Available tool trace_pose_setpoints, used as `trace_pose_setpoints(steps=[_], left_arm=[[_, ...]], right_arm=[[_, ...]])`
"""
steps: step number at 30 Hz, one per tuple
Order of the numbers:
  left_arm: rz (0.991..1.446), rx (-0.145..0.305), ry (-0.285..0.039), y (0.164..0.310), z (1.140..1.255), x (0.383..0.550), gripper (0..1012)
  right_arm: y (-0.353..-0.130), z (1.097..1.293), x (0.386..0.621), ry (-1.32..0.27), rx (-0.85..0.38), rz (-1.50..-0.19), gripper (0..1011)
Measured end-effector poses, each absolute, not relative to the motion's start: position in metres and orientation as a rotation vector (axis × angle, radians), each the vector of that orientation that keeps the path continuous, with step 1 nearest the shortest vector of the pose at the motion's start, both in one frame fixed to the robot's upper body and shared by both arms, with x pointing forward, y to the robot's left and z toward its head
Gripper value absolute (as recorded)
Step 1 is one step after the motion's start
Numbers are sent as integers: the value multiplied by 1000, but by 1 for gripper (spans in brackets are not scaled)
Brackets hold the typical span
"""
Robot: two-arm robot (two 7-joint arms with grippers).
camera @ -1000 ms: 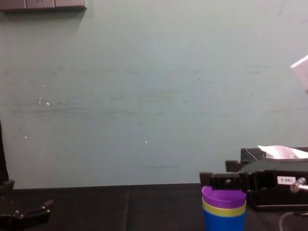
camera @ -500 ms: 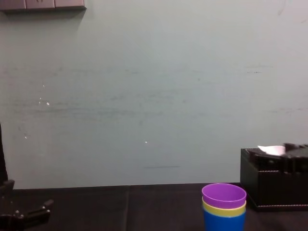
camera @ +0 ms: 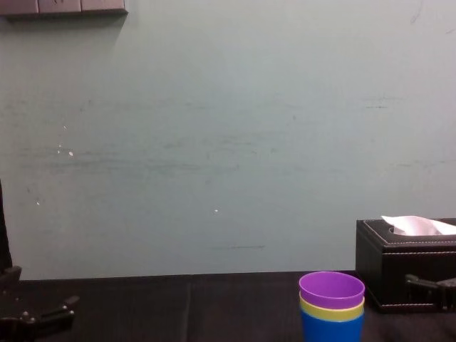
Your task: Stack the three plastic cups sequentially using one hand.
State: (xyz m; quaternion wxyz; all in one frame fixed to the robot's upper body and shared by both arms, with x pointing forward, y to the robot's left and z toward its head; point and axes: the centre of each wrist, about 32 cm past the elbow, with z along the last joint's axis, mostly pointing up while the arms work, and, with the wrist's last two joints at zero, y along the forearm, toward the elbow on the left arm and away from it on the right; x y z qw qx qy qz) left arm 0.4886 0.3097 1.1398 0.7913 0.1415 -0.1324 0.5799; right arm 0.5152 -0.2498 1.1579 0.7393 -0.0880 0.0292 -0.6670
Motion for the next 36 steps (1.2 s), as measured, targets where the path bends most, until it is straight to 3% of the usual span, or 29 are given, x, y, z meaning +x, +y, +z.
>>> trace_pose_setpoints(steps=[36], left_arm=[[1248, 304, -285, 310, 1140, 489, 1011]], right_arm=[[-249, 1158, 516, 73, -197, -1460, 1002]])
